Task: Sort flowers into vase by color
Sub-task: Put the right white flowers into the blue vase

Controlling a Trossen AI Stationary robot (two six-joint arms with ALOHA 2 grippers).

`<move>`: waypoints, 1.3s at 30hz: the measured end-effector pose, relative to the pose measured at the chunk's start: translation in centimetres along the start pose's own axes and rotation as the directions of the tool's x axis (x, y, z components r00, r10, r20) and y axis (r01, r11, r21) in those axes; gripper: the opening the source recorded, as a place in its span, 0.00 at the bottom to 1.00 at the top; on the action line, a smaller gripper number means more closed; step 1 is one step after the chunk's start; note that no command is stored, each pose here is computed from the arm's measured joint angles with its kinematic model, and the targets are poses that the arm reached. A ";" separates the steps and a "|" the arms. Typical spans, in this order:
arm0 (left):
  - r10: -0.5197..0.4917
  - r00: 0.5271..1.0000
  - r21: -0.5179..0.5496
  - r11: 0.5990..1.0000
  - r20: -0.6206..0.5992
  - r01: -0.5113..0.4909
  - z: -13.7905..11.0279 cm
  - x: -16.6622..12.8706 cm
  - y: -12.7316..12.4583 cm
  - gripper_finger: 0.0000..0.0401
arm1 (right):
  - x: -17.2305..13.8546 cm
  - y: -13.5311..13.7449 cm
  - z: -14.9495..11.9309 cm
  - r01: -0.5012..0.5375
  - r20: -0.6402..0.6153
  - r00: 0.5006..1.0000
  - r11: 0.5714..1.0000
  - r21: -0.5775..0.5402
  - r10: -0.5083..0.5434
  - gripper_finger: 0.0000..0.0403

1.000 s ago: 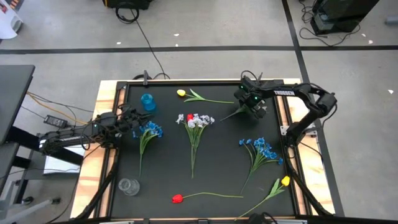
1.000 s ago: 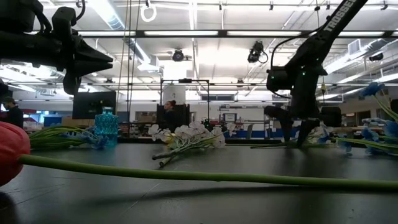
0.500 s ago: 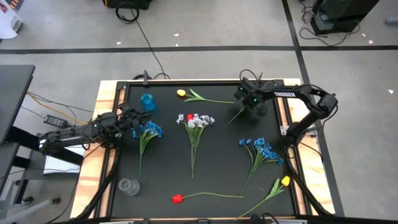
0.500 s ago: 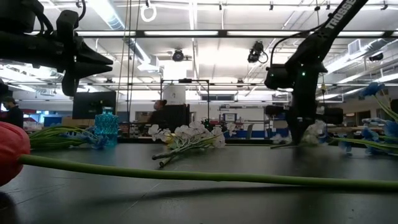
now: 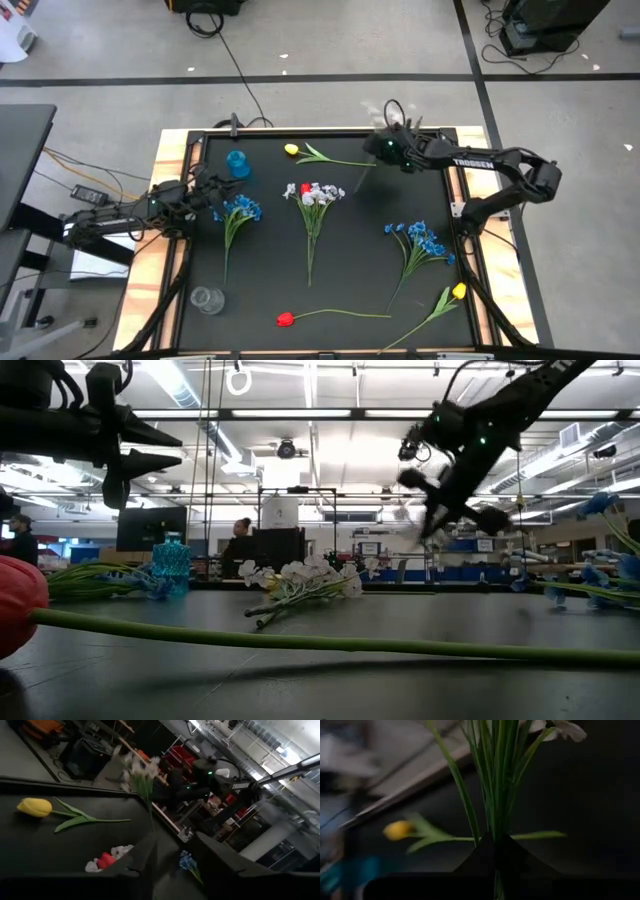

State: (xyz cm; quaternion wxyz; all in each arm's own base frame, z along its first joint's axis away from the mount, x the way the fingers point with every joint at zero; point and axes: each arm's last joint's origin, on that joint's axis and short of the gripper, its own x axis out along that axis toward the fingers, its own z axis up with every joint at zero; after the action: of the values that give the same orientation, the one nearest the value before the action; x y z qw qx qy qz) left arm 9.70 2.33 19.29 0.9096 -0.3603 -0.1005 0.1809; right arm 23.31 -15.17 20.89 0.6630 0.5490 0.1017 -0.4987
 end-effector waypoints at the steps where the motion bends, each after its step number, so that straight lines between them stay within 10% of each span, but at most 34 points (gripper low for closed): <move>1: -0.001 1.000 -0.016 1.000 0.001 0.001 0.0 0.1 0.0 0.40 | -0.1 0.7 -0.2 -0.064 0.001 0.998 0.997 -0.046 0.064 0.03; 7: -0.048 0.998 -0.027 0.998 0.029 0.049 0.3 0.9 -0.6 0.50 | -1.2 4.9 -1.2 -0.496 -0.099 0.862 0.784 -0.374 0.498 0.03; 13: -0.096 0.993 -0.033 0.995 0.061 0.098 0.4 2.3 -1.3 0.49 | -2.2 6.6 -2.0 -0.665 -0.182 0.711 0.565 -0.489 0.679 0.03; 31: 0.056 0.994 0.238 0.971 -0.096 -0.031 3.3 12.7 -4.4 0.49 | -0.2 12.8 -7.2 -0.773 -0.383 0.589 0.358 -0.523 0.711 0.03; 39: -0.087 0.986 0.196 0.974 -0.142 0.115 5.2 14.7 -4.9 0.49 | -0.6 14.7 -7.5 -0.787 -0.408 0.550 0.289 -0.545 0.729 0.03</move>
State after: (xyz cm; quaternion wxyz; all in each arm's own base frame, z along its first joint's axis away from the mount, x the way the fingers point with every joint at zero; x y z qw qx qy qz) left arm 22.80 8.21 27.19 0.9544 -0.2709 -0.0393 0.1194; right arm 37.44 -10.11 27.68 0.9628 0.2671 0.0301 -0.0274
